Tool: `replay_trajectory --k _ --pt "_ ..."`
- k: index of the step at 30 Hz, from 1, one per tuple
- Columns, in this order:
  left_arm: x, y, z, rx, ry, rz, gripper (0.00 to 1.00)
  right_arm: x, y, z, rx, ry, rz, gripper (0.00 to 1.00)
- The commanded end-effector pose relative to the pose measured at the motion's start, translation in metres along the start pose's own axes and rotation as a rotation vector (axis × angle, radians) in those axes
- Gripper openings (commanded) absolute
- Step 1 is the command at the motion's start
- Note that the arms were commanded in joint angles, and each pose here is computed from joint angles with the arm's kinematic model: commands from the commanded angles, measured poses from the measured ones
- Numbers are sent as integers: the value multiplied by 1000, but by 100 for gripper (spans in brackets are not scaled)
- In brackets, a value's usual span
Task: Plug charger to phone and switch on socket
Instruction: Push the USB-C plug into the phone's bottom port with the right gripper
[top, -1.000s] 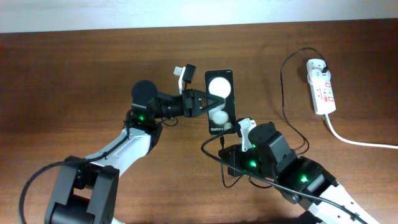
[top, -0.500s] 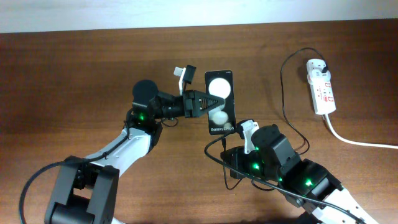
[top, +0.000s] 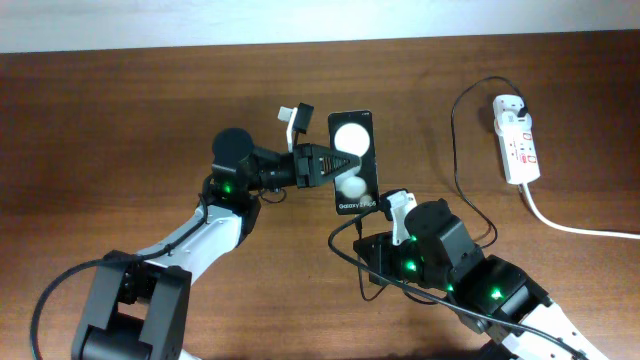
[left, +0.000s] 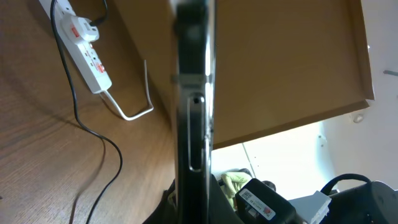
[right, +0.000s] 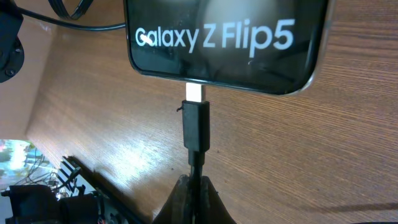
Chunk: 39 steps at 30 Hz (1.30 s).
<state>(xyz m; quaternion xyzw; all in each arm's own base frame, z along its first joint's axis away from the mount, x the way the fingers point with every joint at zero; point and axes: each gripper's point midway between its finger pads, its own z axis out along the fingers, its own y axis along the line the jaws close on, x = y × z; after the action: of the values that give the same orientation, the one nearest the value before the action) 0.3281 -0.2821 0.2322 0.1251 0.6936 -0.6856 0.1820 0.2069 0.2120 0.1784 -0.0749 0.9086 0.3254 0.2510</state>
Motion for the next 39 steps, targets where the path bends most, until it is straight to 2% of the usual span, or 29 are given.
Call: replay_trajectory --k 1,10,14,17,22,27,28,31,35,39 --pt "3 -9 0 25 33 42 0 -6 -4 -2 33 -39 -20 4" --pt "3 -9 0 25 33 42 0 -9 -8 -3 53 -55 -20 4" --pt "4 -10 1 28 39 41 0 -26 3 -4 15 -126 -37 4" --pt "14 -14 10 44 72 41 0 -35 4 1 15 -155 -46 4" --pt "31 -21 8 89 170 44 0 -53 9 -4 28 -220 -157 4" --pt "42 -26 4 127 231 118 0 -60 18 -15 23 -232 -185 4" --pt "42 -26 4 129 230 140 0 -61 20 -19 16 -242 -187 6" --pt "42 -26 4 129 229 143 0 -61 21 -22 13 -249 -188 25" --pt "35 -23 6 111 193 141 0 -51 19 -20 8 -204 -181 27" --pt "23 -18 9 72 123 109 0 -21 2 -9 58 -57 -151 34"
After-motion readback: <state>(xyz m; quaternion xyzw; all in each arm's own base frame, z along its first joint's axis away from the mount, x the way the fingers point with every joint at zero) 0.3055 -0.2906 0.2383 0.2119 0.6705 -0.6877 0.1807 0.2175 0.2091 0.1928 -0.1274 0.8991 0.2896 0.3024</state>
